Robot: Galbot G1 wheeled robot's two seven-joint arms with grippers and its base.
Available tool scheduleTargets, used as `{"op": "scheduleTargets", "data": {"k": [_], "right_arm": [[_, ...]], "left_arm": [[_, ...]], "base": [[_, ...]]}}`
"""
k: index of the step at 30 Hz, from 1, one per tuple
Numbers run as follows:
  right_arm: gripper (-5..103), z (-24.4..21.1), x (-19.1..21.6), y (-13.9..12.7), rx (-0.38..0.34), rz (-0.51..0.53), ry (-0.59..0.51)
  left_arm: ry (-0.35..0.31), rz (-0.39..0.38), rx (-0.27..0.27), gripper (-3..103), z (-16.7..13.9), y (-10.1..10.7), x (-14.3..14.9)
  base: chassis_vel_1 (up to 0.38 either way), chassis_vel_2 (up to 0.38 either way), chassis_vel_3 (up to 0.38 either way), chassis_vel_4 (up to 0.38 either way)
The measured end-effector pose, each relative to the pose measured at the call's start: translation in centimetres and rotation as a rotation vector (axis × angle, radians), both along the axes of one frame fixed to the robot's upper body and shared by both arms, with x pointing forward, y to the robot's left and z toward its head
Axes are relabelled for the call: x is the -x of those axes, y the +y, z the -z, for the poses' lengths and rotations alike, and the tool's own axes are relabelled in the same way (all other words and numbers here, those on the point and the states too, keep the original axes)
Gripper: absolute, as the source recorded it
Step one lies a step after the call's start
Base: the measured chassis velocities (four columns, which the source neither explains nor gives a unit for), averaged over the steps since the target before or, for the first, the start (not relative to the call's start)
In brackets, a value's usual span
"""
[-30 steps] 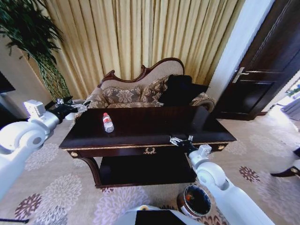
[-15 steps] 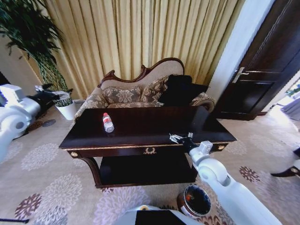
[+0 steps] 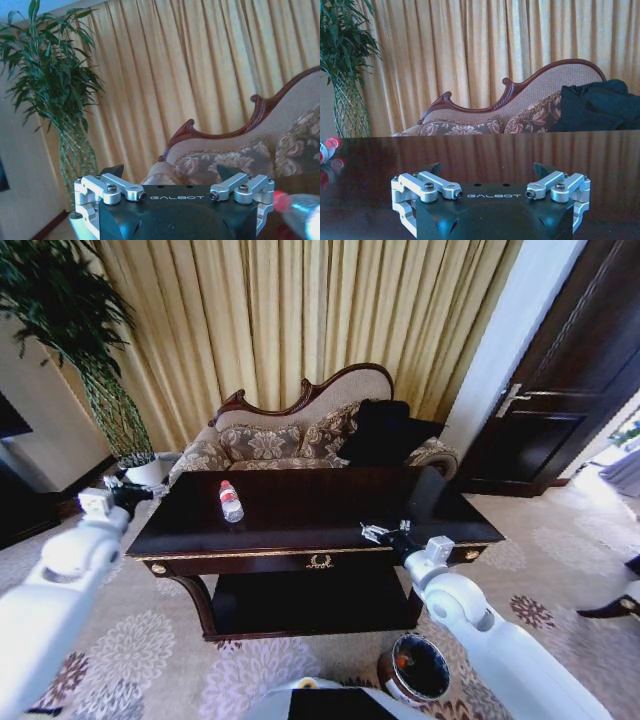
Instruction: Move to the front of the table and place the trash on the table into the trash bin.
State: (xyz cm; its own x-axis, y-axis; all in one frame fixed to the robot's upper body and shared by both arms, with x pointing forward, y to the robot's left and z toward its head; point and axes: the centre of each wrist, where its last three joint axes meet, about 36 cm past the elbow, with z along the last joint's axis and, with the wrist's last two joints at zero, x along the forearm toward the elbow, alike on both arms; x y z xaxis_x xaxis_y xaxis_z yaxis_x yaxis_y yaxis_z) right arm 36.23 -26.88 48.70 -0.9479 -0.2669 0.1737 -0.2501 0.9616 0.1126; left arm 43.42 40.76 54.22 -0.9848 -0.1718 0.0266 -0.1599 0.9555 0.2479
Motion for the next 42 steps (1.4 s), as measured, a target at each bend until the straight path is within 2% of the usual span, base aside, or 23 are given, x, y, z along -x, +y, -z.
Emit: {"op": "scheduleTargets", "data": {"k": [2,5,7,8,9,11,16,17,19,20,21,23,24,25,27,29,31,32,34,35,36,39,42], "right_arm": [[100,-0.1,-0.1,0.0,-0.006,0.001,0.010],[100,-0.1,-0.1,-0.1,-0.005,0.001,0.013],[100,-0.3,-0.1,-0.4,0.001,0.005,0.013],[100,-0.3,-0.2,-0.6,0.006,0.007,0.014],[100,-0.3,-0.2,-0.6,0.006,0.007,0.014],[100,-0.3,-0.4,-0.8,0.011,0.010,0.015],[100,0.0,-0.8,-0.6,0.004,0.005,0.021],[100,0.1,-0.9,-0.4,-0.001,0.001,0.024],[100,0.2,-0.9,-0.4,-0.003,-0.001,0.026],[100,0.3,-1.0,-0.3,-0.004,-0.005,0.031],[100,0.4,-1.1,-0.3,-0.004,-0.008,0.032],[100,0.4,-1.1,-0.3,-0.004,-0.008,0.033],[100,0.4,-1.2,-0.4,-0.002,-0.010,0.035],[100,0.4,-1.2,-0.4,-0.002,-0.010,0.035],[100,0.3,-1.1,-0.7,0.001,-0.009,0.037],[100,0.2,-1.1,-0.8,0.002,-0.008,0.038],[100,0.2,-0.9,-1.1,0.009,-0.003,0.041],[100,0.2,-0.9,-1.1,0.009,-0.003,0.041],[100,0.3,-0.8,-1.4,0.014,0.001,0.045],[100,0.3,-0.8,-1.4,0.014,0.001,0.045],[100,0.4,-0.8,-1.5,0.018,0.003,0.048],[100,0.6,-1.1,-1.5,0.020,0.002,0.054],[100,0.7,-1.3,-1.4,0.018,-0.002,0.056]], "left_arm": [[-0.007,0.006,0.023,100,0.7,-0.9,0.1],[-0.009,0.007,0.027,100,1.1,-1.3,0.1],[-0.003,-0.009,0.034,100,1.6,-2.4,0.4],[0.023,-0.042,0.041,100,1.7,-3.1,0.7],[0.023,-0.042,0.041,100,1.7,-3.1,0.7],[0.105,-0.118,0.082,100,1.3,-4.6,1.4],[0.173,-0.164,0.111,100,0.0,-5.8,2.1],[0.188,-0.146,0.152,100,-0.7,-6.2,2.2],[0.188,-0.129,0.171,100,-1.0,-6.2,2.2],[0.157,-0.057,0.213,100,-1.5,-6.1,1.9],[0.112,0.007,0.232,100,-1.7,-5.8,1.6],[0.101,0.025,0.236,100,-1.8,-5.7,1.4],[0.047,0.116,0.265,100,-1.9,-5.5,0.3],[0.047,0.116,0.265,100,-1.9,-5.5,0.3],[0.035,0.151,0.322,100,-2.1,-6.1,-1.9],[0.039,0.147,0.331,100,-2.2,-6.3,-2.3],[0.077,0.123,0.361,100,-2.9,-8.1,-3.7],[0.077,0.123,0.361,100,-2.9,-8.1,-3.7],[0.140,0.049,0.375,100,-3.4,-9.7,-4.2],[0.140,0.049,0.375,100,-3.4,-9.7,-4.2],[0.186,-0.006,0.382,100,-3.6,-10.6,-4.2],[0.243,-0.075,0.375,100,-3.7,-11.4,-3.9],[0.263,-0.094,0.375,100,-3.8,-11.5,-3.8]], "base": [[0.000,0.000,0.000,0.000],[0.000,0.000,0.000,0.000],[0.000,0.000,0.000,0.000],[0.000,0.000,0.000,0.000],[0.000,0.000,0.000,0.000],[0.000,0.000,0.000,0.000],[0.000,0.000,0.000,0.000],[0.000,0.000,0.000,0.000],[0.000,0.000,0.000,0.000],[0.000,0.000,0.000,0.000],[0.000,0.000,0.000,0.000],[0.000,0.000,0.000,0.000],[0.000,0.000,0.000,0.000],[0.000,0.000,0.000,0.000],[0.000,0.000,0.000,0.000],[0.000,0.000,0.000,0.000],[0.000,0.000,0.000,0.000],[0.000,0.000,0.000,0.000],[0.000,0.000,0.000,0.000],[0.000,0.000,0.000,0.000],[0.000,0.000,0.000,0.000],[0.000,0.000,0.000,0.000],[0.000,0.000,0.000,0.000]]}}
